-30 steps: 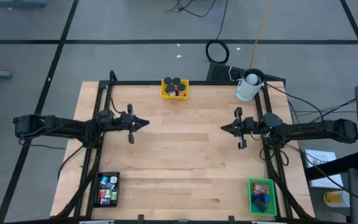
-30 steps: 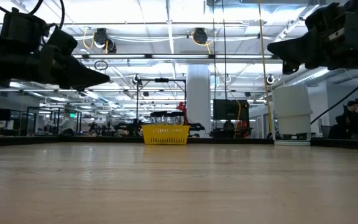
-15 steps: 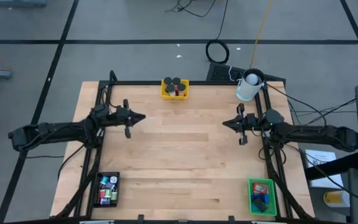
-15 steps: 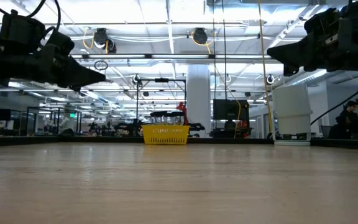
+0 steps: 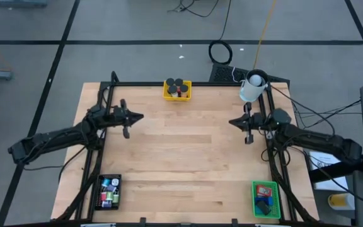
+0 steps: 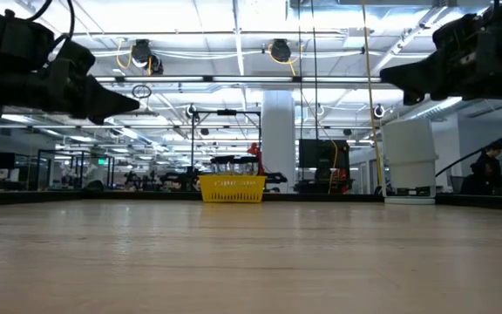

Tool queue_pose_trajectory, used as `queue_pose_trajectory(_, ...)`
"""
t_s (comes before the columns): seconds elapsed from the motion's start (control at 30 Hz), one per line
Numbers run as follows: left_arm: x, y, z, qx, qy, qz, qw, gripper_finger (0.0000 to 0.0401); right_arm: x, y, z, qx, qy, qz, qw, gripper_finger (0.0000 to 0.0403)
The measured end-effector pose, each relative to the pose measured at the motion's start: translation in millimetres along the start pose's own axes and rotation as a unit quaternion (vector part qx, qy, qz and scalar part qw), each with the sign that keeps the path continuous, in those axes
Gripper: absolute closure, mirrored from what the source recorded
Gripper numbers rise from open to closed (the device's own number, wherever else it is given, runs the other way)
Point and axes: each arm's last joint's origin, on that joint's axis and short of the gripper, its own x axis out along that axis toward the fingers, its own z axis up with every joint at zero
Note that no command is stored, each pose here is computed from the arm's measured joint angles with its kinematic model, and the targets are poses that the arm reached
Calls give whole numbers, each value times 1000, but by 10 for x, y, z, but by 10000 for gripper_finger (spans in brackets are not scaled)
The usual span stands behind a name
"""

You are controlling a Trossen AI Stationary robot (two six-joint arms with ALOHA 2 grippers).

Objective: Pick & Place Office items
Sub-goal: Return to Home Position

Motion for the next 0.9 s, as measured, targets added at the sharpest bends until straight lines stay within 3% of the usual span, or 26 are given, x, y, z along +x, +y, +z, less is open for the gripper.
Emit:
queue_pose_trajectory(0.47,-221,105,49,-4,-16,11,1000,366,-68,-110,-20,15,13,-53,998,403)
queue_pose_trajectory(0.9,-439,203,47,-23,-20,34,999,366,-164,-122,38,19,-7,-39,999,403)
